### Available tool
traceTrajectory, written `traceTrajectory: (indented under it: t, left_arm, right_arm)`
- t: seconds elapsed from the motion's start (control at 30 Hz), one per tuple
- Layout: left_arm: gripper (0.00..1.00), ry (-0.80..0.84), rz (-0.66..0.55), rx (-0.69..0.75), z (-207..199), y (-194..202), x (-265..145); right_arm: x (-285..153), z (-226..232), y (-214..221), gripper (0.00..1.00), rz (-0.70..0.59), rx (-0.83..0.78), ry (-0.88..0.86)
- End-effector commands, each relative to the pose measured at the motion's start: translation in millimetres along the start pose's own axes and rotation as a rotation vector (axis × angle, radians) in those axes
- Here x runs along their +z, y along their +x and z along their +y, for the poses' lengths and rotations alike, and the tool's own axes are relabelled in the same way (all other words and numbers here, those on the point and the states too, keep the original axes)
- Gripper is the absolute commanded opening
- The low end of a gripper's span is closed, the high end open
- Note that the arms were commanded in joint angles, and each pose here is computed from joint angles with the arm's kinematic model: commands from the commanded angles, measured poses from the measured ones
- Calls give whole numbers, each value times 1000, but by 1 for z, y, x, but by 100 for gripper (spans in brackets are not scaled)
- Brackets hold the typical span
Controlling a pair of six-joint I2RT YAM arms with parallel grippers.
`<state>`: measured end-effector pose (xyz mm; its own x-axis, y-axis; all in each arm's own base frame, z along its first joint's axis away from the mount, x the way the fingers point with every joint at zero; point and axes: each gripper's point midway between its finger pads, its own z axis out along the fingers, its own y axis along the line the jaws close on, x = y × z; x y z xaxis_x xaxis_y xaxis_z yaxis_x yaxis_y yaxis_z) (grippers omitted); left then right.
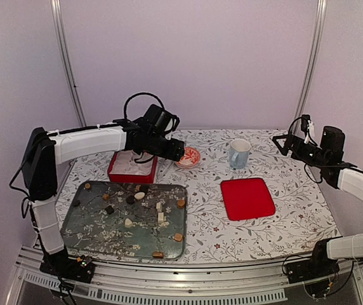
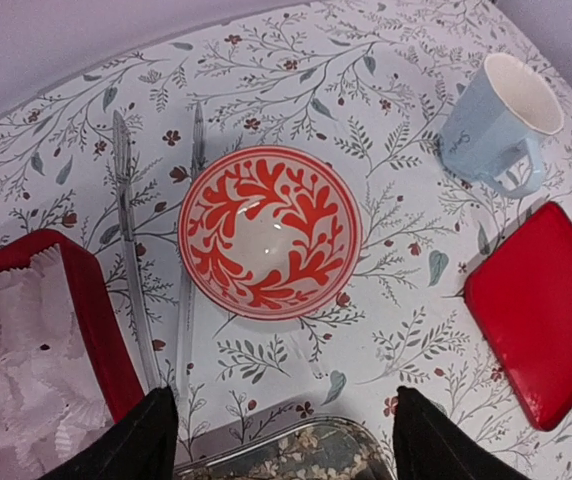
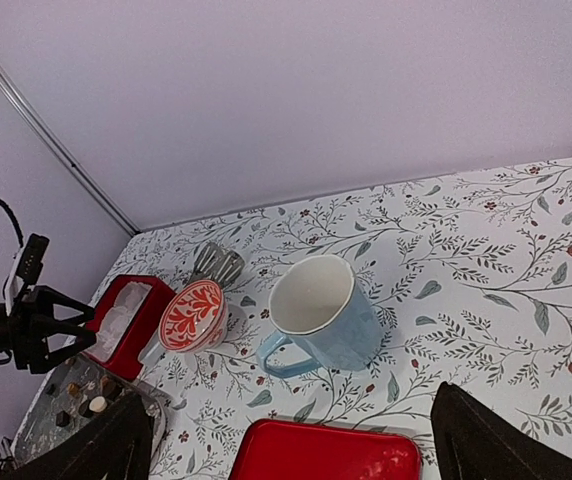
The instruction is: Pack the chocolate
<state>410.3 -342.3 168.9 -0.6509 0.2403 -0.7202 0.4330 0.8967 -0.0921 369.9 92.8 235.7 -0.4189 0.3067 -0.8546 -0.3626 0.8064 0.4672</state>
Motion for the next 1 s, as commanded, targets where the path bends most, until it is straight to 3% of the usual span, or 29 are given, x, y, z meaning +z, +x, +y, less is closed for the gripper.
traceTrajectory:
  t: [0.0,0.43,0.97]
  left_arm:
    - [71,-70,106,-10,-2,29,27]
    - [49,-177,192,19,28,63,61]
    - [35,-164,195,45,61,63,95]
  right_arm:
    - [-3,6,0,99,-9,-18,-22]
    - [-4,4,4,99,-1,-16,-16]
    - [-1,3,10,99,17,0,-25]
